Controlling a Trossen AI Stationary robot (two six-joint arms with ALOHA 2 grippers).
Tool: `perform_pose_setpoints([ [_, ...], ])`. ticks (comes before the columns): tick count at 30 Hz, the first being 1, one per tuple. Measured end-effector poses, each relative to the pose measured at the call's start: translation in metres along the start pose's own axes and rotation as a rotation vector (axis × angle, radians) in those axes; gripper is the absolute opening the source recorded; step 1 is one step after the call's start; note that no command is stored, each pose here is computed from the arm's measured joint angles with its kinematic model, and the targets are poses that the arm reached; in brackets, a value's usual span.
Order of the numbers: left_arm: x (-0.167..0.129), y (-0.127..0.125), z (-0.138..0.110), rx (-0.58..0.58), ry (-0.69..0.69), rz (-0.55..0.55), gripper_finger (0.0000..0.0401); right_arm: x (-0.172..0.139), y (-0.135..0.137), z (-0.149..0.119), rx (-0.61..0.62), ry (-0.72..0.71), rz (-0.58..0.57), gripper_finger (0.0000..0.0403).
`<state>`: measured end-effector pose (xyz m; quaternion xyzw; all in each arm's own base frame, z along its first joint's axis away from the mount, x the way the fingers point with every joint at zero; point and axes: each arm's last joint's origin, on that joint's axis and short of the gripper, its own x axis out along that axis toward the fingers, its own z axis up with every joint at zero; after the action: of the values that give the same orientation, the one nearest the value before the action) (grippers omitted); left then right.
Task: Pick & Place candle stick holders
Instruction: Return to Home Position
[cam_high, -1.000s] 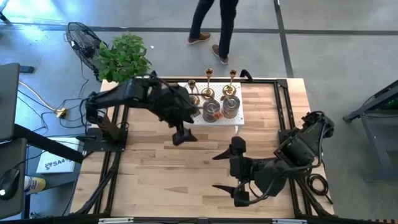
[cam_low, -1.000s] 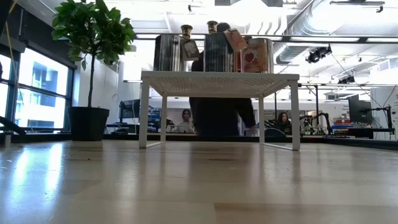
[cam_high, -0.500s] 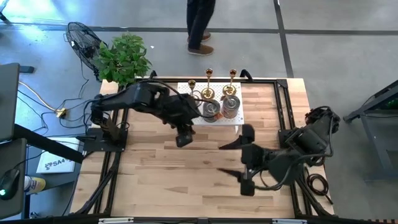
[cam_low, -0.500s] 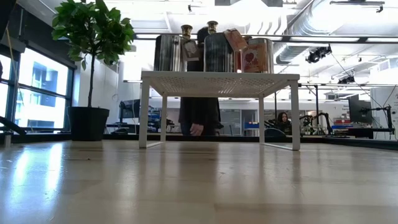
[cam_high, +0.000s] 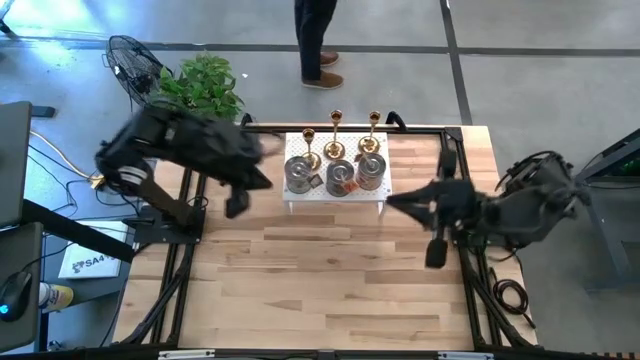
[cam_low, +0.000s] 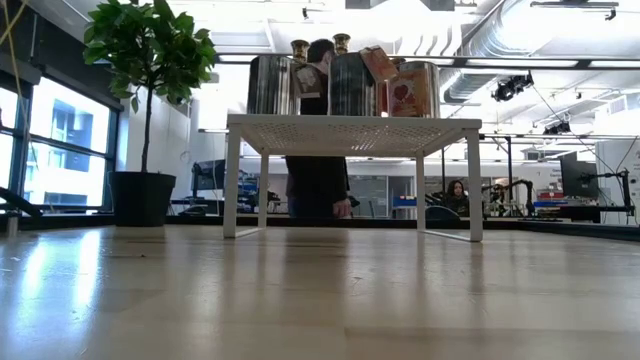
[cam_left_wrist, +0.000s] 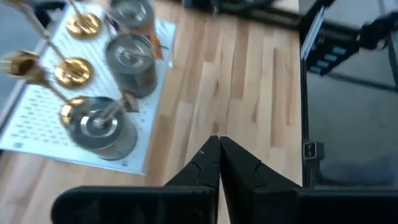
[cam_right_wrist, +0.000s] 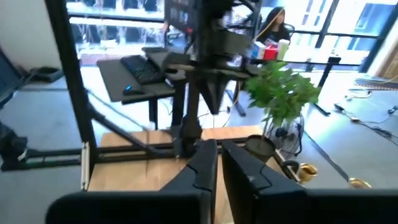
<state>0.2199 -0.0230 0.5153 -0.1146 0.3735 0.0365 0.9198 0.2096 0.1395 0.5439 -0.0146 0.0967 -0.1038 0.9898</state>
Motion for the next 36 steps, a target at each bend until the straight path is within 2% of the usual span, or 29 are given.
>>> perform_pose_setpoints([
  [4, -0.045, 0.009, -0.015, -0.008, -0.117, -0.003, 0.0002, -0.014, -0.016, 0.006, 0.016, -0.024, -0.014, 0.0009],
  [12, -0.129, 0.028, -0.053, 0.082, -0.384, -0.038, 0.0001, -0.048, -0.054, 0.016, -0.011, -0.078, 0.041, 0.0002],
  [17, -0.165, 0.039, -0.078, 0.145, -0.508, -0.04, 0.0001, -0.077, -0.088, 0.015, -0.005, -0.089, 0.03, 0.0001],
  [20, -0.179, 0.045, -0.093, 0.169, -0.542, -0.021, 0.0, -0.093, -0.111, 0.008, 0.014, -0.065, -0.007, 0.0001],
  [26, -0.193, 0.059, -0.129, 0.139, -0.567, 0.013, 0.0, -0.121, -0.148, -0.011, 0.074, 0.003, -0.066, 0.0001],
  [31, -0.188, 0.071, -0.16, 0.018, -0.587, 0.035, 0.0, -0.133, -0.164, -0.021, 0.084, 0.038, -0.077, 0.0001],
  [36, -0.17, 0.077, -0.184, -0.001, -0.694, -0.018, 0.0, -0.14, -0.173, -0.026, 0.071, 0.056, -0.058, 0.0],
])
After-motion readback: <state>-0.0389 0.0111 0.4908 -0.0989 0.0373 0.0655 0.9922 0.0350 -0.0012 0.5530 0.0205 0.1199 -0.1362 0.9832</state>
